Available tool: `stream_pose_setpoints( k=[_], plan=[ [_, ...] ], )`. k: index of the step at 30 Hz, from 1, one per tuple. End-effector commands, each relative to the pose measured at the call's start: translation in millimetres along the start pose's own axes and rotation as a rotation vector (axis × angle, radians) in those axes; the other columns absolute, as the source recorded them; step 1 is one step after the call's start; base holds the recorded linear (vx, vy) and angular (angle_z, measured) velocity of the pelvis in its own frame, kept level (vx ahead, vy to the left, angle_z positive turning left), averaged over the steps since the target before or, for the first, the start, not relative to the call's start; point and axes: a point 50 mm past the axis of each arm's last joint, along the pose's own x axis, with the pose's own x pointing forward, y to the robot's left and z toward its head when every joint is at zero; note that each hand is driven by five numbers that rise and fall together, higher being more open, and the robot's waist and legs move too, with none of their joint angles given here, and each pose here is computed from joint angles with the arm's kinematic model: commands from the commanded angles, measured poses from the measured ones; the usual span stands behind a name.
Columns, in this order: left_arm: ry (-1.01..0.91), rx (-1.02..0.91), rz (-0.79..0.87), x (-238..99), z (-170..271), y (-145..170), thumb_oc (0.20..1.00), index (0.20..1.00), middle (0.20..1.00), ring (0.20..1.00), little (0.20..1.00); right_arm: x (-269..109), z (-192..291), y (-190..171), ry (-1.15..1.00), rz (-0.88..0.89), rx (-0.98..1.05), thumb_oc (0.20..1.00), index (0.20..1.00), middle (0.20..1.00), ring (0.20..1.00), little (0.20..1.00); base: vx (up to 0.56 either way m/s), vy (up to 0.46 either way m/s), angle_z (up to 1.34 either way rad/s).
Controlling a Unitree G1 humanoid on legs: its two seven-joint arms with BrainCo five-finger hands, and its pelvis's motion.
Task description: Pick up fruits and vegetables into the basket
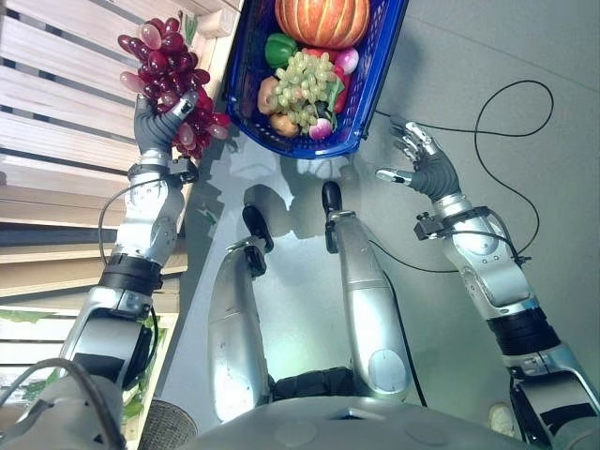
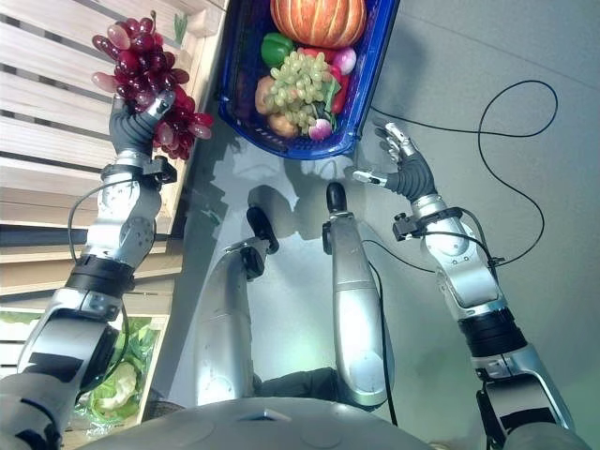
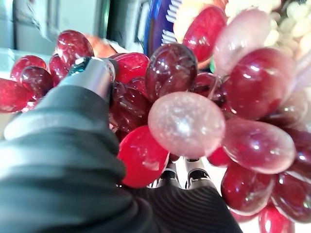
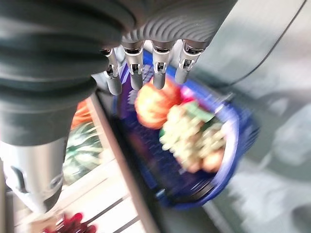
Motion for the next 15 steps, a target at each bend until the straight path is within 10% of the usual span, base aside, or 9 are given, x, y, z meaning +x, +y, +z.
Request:
stream_pose_setpoints(
  k=[1,15],
  plan=[
    [-0.191,0.044,-0.068,-4,29,-7,0.200,0.200,0.200,0.200,0.200,-6,25,11,-0.145,0.110,0.092,1.000,1.000,1.000,1.000,1.000,0.00,0.000,0.00],
    [-0.365,0.201,-0.187,-20,48,-41,0.200,0.200,0.200,0.200,0.200,25,83,66,-0.384,0.321,0.297,1.000,1.000,1.000,1.000,1.000,-0.03,-0.028,0.08]
  ],
)
